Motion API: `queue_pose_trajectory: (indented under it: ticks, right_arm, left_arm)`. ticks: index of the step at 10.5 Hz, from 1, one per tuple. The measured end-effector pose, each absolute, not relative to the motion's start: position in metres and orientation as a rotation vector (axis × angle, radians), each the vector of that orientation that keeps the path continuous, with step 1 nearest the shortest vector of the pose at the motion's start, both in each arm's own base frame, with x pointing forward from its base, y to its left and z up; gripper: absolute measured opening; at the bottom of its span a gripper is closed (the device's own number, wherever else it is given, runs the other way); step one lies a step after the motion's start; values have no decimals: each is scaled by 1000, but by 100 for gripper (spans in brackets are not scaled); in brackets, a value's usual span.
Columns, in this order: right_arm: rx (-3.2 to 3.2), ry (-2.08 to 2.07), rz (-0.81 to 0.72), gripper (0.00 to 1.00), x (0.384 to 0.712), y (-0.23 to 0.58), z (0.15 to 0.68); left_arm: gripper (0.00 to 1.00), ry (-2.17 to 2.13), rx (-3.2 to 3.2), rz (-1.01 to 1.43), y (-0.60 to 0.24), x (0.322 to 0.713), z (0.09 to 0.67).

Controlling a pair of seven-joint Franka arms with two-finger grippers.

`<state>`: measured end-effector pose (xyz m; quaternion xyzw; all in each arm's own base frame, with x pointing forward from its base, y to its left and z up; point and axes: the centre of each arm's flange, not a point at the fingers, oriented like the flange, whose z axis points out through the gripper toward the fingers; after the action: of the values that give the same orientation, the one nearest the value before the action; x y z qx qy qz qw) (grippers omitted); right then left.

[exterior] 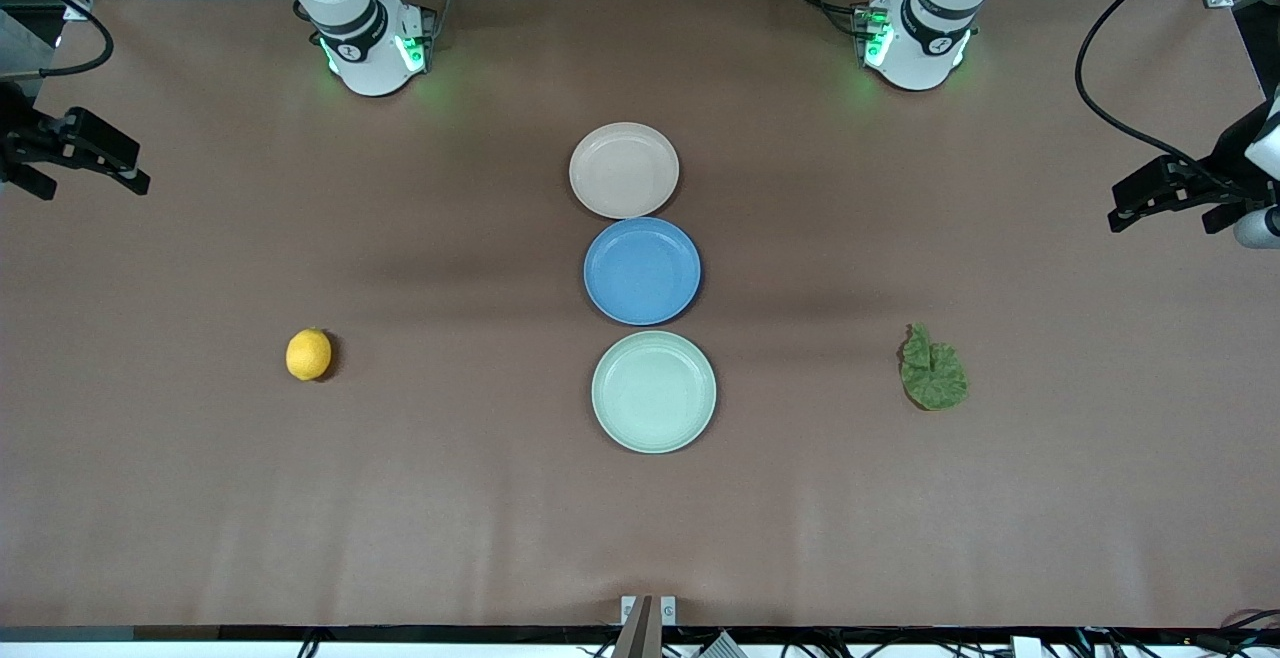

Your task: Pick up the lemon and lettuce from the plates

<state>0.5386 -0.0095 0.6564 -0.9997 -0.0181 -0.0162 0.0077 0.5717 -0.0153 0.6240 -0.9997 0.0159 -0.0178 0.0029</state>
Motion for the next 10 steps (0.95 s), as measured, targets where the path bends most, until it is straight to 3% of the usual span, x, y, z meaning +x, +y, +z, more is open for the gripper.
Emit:
queue_pose_trajectory:
  ticks: [10]
  right_arm:
    - [-3126, -46, -7, 100, 535, -13, 657]
  left_arm:
    - [100, 51, -3128, -108, -15, 570, 639]
